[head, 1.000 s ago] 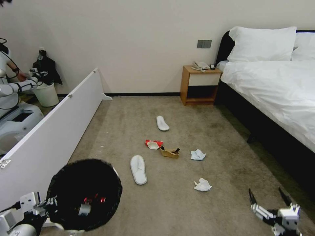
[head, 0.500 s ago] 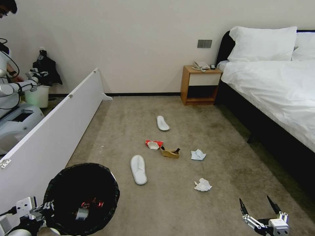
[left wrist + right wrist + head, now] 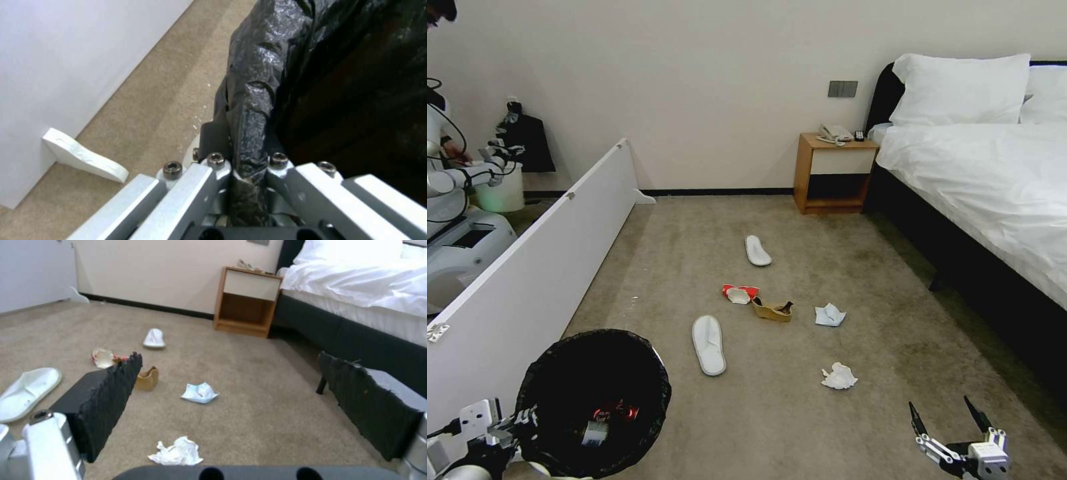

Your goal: Pick up the trash bin, then pick up the garbage from the floor and place it into the trash bin.

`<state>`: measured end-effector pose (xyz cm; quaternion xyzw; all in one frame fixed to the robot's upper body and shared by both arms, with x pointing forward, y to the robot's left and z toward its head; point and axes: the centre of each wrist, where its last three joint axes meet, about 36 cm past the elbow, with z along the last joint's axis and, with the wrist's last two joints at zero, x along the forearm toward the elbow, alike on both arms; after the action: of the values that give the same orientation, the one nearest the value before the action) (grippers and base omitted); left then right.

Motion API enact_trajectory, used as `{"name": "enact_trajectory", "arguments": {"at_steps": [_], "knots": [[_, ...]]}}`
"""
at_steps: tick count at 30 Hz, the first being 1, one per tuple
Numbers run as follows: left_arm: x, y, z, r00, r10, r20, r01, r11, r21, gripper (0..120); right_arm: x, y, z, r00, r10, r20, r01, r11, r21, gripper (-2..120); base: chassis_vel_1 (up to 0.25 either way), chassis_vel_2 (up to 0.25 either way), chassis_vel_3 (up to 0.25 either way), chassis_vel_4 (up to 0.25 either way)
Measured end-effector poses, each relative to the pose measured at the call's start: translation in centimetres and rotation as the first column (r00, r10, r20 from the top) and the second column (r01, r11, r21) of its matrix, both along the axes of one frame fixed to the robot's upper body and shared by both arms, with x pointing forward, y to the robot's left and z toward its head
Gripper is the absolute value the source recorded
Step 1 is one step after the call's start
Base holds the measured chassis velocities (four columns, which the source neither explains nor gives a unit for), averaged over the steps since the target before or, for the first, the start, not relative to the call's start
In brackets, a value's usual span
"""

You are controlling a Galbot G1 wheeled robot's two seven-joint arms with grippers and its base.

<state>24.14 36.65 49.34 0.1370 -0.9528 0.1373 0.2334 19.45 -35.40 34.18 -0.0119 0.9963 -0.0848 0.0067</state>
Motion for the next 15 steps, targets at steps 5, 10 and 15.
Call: {"name": "enact_trajectory", "arguments": {"at_steps": [5,10,15], "knots": [[0.10,-0.06,0.08,1.000,-0.001,0.003,0.001,1.000,-0.001,2,0.01,-0.08,-0.01,1.000,0.004,-0.001,-0.004,1.000,0.000,100,0.000,0.000,0.000,0.000],[0.11,-0.08,0.10,1.000,-0.001,0.003,0.001,1.000,-0.002,2,-0.01,-0.10,-0.06,1.000,0.009,-0.005,-0.009,1.000,0.002,100,0.000,0.000,0.000,0.000],[0.08,-0.09,0.09,1.000,-0.001,0.002,0.001,1.000,-0.002,2,0.07,-0.09,-0.11,1.000,0.014,-0.005,-0.014,1.000,0.006,100,0.000,0.000,0.000,0.000]]}}
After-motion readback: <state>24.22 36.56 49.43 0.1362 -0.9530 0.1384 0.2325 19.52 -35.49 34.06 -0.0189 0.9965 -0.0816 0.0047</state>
